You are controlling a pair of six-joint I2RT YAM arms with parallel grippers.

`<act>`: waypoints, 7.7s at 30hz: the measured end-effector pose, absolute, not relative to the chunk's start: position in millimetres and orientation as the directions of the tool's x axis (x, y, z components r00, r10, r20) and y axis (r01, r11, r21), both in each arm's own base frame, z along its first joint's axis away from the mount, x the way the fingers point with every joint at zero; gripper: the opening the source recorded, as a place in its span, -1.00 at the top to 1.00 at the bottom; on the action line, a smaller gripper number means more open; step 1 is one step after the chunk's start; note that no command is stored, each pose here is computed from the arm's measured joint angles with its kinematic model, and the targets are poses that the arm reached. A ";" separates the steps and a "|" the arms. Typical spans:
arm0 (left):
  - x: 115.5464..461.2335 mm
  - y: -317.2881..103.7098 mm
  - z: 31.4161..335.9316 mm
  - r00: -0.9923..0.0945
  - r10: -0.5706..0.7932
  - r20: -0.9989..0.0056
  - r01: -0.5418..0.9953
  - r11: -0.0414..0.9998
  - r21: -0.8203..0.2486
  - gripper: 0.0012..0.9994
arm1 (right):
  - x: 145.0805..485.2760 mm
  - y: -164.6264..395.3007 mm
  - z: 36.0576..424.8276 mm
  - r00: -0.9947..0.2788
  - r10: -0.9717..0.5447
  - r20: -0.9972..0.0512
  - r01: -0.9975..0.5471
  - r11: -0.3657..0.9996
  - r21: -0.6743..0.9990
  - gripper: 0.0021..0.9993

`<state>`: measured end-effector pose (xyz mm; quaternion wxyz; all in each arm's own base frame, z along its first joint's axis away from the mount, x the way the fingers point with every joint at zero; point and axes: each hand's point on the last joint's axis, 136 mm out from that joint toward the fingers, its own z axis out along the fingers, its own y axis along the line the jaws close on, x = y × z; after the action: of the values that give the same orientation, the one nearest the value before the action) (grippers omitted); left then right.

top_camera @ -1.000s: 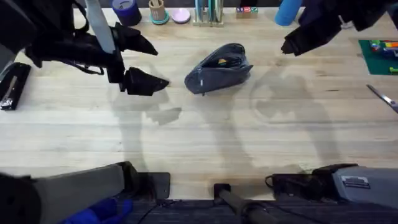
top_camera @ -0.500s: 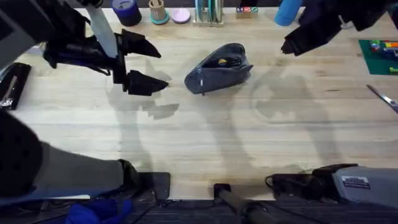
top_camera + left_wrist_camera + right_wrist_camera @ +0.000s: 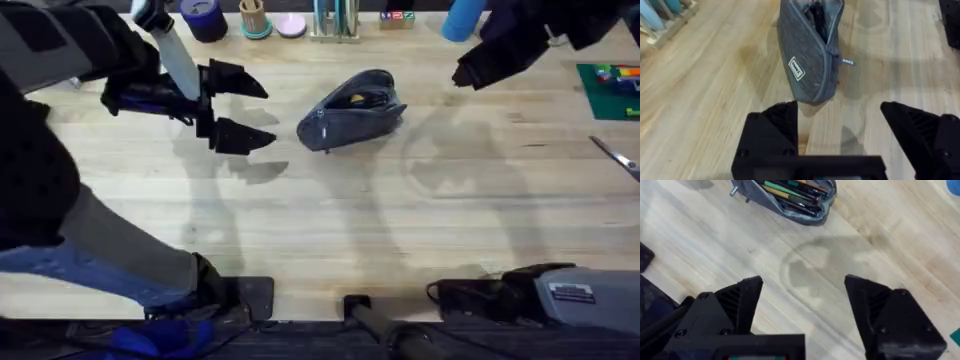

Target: Unzip the bag, pick up the pens from the table one at a time and place them inside, then zip the bag closed.

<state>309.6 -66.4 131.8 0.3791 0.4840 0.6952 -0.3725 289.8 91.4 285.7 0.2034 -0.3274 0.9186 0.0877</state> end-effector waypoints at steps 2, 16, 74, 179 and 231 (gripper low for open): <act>309.9 -66.3 127.1 -0.256 0.386 -0.886 0.953 0.252 -0.166 -0.99 | 289.7 91.5 285.7 -0.703 -0.566 -0.431 -0.637 0.770 0.028 -0.99; 311.0 -66.4 120.0 -0.271 0.376 -0.886 0.951 0.248 -0.185 -0.99 | 280.5 122.1 296.1 -0.710 -0.497 -0.500 -0.654 0.728 0.205 -0.99; 311.0 -66.5 120.0 -0.265 0.377 -0.887 0.952 0.246 -0.180 -0.99 | 282.1 209.1 226.2 -0.913 -0.038 -0.406 -0.119 0.977 0.175 -0.99; 311.0 -66.5 120.1 -0.265 0.377 -0.887 0.952 0.246 -0.180 -0.99 | 336.5 294.6 104.9 -0.864 -0.246 -0.440 -0.298 0.953 0.051 0.18; 311.0 -66.5 120.1 -0.265 0.377 -0.887 0.952 0.246 -0.180 -0.99 | 330.1 289.4 121.0 -0.875 -0.272 -0.401 -0.307 0.951 0.026 0.94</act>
<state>311.0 -66.5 120.1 0.3729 0.4779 0.6956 -0.3856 330.1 289.4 121.0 0.2005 -0.1497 0.9671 0.0447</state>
